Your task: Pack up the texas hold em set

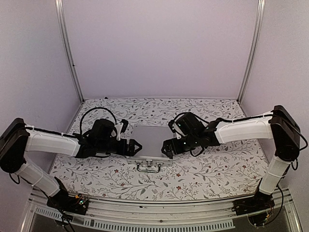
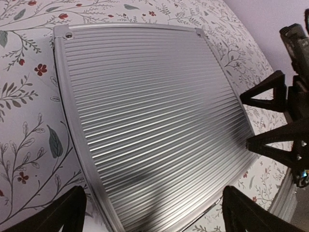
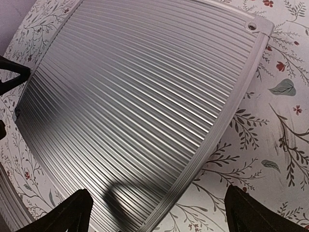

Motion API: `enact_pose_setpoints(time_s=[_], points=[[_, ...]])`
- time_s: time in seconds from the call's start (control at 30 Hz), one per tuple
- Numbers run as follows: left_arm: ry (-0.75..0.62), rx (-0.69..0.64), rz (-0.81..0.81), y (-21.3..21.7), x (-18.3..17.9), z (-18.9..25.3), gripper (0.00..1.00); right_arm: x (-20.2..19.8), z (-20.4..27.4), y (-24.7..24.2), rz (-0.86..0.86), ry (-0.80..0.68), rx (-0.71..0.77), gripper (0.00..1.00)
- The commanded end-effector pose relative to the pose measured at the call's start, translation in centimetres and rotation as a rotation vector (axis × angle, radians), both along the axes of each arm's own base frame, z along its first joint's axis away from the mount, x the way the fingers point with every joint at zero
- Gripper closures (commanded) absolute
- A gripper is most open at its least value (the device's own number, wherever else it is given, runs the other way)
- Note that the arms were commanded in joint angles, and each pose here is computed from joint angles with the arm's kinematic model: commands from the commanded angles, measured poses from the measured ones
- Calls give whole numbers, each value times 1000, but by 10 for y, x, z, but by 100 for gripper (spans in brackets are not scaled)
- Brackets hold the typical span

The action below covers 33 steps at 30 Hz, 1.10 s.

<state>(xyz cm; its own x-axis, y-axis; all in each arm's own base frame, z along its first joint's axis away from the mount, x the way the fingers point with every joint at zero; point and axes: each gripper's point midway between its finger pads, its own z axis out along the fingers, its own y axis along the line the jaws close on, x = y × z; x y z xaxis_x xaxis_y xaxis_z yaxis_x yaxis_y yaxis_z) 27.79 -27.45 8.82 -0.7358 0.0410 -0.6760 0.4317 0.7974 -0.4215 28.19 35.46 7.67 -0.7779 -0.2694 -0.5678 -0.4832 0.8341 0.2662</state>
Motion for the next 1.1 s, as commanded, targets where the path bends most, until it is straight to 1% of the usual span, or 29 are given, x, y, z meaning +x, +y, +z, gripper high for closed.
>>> enact_pose_setpoints(time_s=[0.0, 0.13, 0.3, 0.43, 0.53, 0.6, 0.73, 0.77, 0.83, 0.97, 1.07], points=[[1, -122, -70, -30, 1, 20, 0, 6, 7, 16, 0, 26, 96, 1], [16, -127, -114, -48, -2, 17, 0, 12, 8, 18, 15, 18, 125, 1], [19, -141, -166, -71, -7, 19, 0, 24, 10, 5, -1, 20, 157, 1], [-10, -112, -122, -72, 4, 25, 0, 32, 19, -16, -42, -8, 147, 1], [-69, -32, -23, -54, 19, 32, 0, 39, 31, -40, -105, -75, 79, 1], [-133, 62, 56, -33, 30, 39, 0, 43, 38, -58, -152, -122, 16, 1], [-291, 212, 247, 17, 48, 72, 0, 46, 63, -84, -195, -206, -42, 1], [-322, 224, 274, 25, 49, 81, 0, 47, 73, -91, -210, -236, -46, 1], [-372, 306, 364, 53, 50, 93, 0, 49, 86, -104, -229, -294, -79, 1], [-471, 347, 510, 94, 48, 124, 0, 54, 113, -128, -287, -398, -104, 1], [-506, 313, 545, 110, 49, 142, 0, 59, 128, -147, -334, -435, -95, 1]])
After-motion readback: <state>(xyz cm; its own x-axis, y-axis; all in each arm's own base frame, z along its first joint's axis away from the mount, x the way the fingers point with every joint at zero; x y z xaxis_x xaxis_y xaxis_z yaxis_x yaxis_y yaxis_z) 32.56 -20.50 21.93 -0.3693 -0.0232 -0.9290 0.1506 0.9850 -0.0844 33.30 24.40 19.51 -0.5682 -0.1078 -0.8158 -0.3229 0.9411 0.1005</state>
